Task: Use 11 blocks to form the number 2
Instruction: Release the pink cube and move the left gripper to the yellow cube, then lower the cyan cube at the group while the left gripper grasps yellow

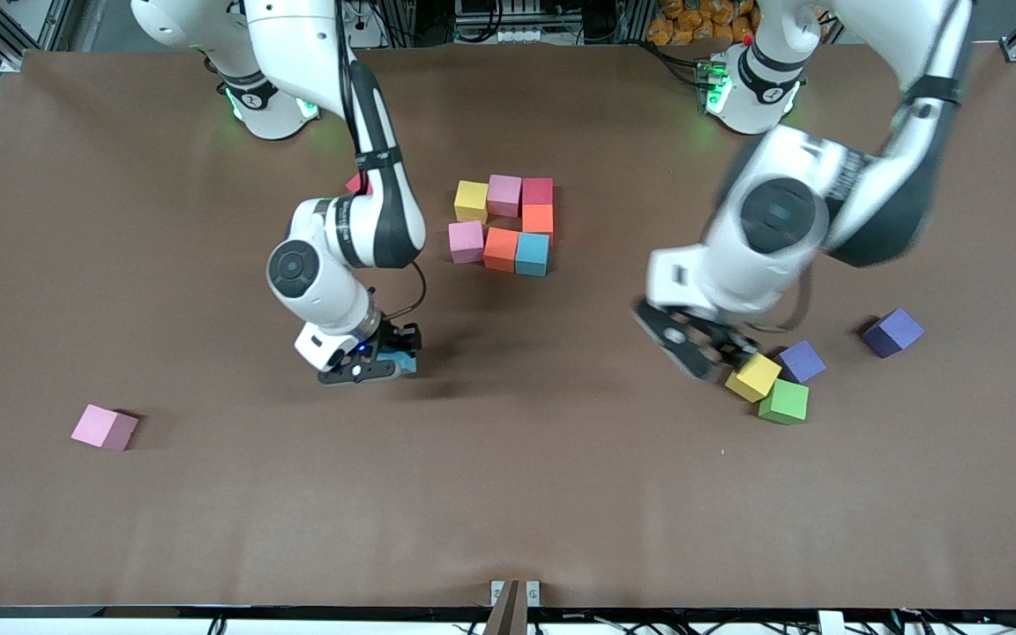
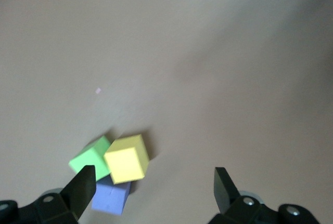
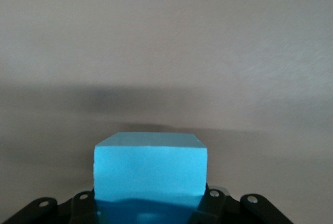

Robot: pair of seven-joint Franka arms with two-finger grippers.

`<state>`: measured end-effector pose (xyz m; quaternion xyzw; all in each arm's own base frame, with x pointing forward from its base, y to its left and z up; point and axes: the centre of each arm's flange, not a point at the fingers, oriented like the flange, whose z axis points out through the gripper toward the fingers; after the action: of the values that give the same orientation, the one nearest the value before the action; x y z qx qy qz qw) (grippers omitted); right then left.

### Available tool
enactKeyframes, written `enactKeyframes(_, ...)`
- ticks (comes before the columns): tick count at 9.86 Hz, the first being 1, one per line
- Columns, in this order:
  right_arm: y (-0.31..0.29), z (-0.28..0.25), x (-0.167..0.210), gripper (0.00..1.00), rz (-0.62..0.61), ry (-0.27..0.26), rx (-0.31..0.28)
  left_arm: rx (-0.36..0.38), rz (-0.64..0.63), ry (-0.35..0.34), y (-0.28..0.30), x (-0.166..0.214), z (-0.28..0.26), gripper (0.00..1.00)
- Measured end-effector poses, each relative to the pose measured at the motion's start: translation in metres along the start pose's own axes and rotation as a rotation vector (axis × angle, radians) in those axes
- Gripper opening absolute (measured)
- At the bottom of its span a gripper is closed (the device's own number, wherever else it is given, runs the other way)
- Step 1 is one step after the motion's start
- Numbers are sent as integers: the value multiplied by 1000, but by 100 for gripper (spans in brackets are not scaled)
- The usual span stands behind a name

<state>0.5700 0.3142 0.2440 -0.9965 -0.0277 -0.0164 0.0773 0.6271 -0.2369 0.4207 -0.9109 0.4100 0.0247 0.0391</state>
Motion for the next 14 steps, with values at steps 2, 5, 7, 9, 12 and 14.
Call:
enactKeyframes(2,-27,5,-16,61,51,-10,-1,-28,-134,-37,-10,-1,35,100)
enactKeyframes(5,-59,25,-52,61,83,6,-27,-17,-290,-48,-22,5,75,100)
enactKeyframes(7,-76,40,-83,61,84,47,-53,0,-326,-53,-44,-5,87,100)
enactKeyframes(9,-94,49,-110,61,81,63,-68,20,-347,-39,-69,-14,102,100)
enactKeyframes(12,-102,50,-134,61,63,95,-95,44,-71,-25,-91,-20,125,100)
enactKeyframes(14,-99,49,-140,61,59,111,-108,58,226,-29,-111,-32,125,100)
